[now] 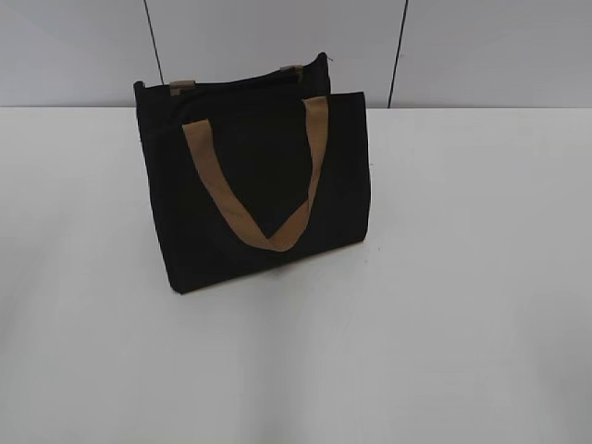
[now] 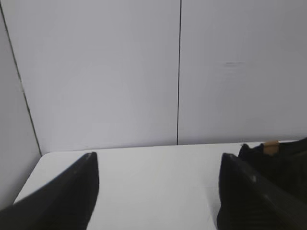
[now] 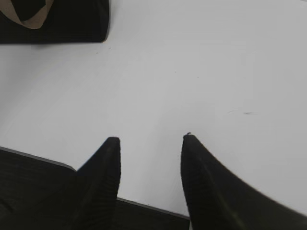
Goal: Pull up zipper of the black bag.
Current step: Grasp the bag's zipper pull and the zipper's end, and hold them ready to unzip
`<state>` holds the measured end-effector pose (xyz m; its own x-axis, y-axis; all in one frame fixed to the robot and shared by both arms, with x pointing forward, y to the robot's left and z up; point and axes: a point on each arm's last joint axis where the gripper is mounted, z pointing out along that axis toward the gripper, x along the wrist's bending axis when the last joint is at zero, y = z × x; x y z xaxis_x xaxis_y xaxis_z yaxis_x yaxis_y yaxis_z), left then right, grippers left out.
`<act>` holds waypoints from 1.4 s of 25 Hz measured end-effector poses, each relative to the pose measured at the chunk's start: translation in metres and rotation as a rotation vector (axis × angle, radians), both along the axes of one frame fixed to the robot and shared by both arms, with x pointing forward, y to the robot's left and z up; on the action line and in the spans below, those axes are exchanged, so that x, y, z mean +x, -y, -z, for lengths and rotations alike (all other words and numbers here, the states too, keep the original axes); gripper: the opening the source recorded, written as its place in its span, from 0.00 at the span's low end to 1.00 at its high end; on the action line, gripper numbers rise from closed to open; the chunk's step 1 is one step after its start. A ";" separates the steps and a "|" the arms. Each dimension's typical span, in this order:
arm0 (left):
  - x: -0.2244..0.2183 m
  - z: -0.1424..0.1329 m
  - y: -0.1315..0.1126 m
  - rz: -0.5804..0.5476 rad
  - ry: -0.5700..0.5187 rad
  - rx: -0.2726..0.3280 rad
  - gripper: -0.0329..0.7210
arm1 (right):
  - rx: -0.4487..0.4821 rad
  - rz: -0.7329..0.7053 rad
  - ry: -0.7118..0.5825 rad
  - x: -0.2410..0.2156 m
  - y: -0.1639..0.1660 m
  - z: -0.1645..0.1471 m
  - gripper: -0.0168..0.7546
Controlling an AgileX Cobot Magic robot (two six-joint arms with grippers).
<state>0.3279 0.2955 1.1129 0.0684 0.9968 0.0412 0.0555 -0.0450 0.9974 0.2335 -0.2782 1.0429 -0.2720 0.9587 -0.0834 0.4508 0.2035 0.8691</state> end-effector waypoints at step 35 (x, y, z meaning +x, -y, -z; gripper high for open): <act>0.187 0.236 0.064 0.454 -0.230 -0.127 0.80 | 0.003 -0.002 0.000 0.000 0.000 0.000 0.44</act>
<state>0.5146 0.2318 0.8774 0.4879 0.8608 -0.1451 0.2769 0.0050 0.9609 0.2335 -0.2780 1.0429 -0.2738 0.9584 -0.0806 0.4504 0.2018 0.8697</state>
